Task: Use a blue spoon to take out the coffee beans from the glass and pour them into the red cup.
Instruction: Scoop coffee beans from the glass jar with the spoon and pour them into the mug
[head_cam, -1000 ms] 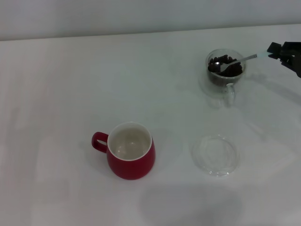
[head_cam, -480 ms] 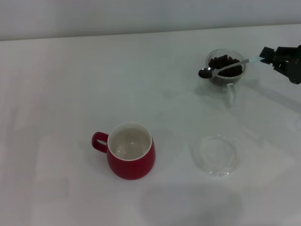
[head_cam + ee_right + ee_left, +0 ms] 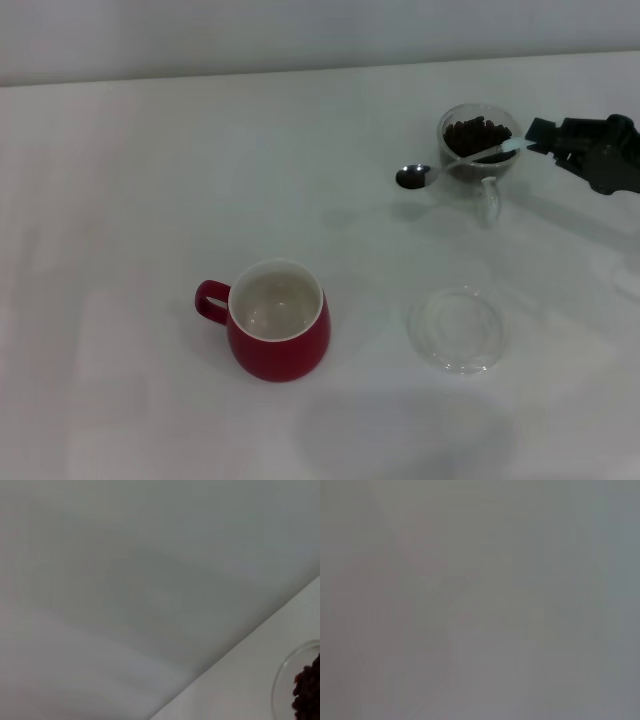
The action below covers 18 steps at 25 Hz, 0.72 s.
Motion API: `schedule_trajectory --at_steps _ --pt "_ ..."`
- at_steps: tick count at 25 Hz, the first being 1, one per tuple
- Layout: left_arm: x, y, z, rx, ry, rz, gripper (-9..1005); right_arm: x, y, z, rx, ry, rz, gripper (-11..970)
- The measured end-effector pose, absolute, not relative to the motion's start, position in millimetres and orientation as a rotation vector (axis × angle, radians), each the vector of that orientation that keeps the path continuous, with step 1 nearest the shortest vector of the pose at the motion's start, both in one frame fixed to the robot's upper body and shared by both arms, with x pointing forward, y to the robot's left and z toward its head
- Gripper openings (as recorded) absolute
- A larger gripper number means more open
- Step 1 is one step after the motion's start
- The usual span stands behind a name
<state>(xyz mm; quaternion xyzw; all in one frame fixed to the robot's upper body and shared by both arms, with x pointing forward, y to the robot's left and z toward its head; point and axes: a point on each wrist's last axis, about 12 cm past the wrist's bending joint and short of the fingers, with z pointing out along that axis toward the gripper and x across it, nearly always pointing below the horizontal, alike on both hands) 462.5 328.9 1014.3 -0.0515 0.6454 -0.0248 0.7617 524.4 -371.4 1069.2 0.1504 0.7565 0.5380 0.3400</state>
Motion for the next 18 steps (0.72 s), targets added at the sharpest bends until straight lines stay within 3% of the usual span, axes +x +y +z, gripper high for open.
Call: schedule_trajectory --at_steps 18 --pt "467 326 1014 -0.102 1.412 -0.064 727 510 -346 1058 0.322 1.998 1.467 158"
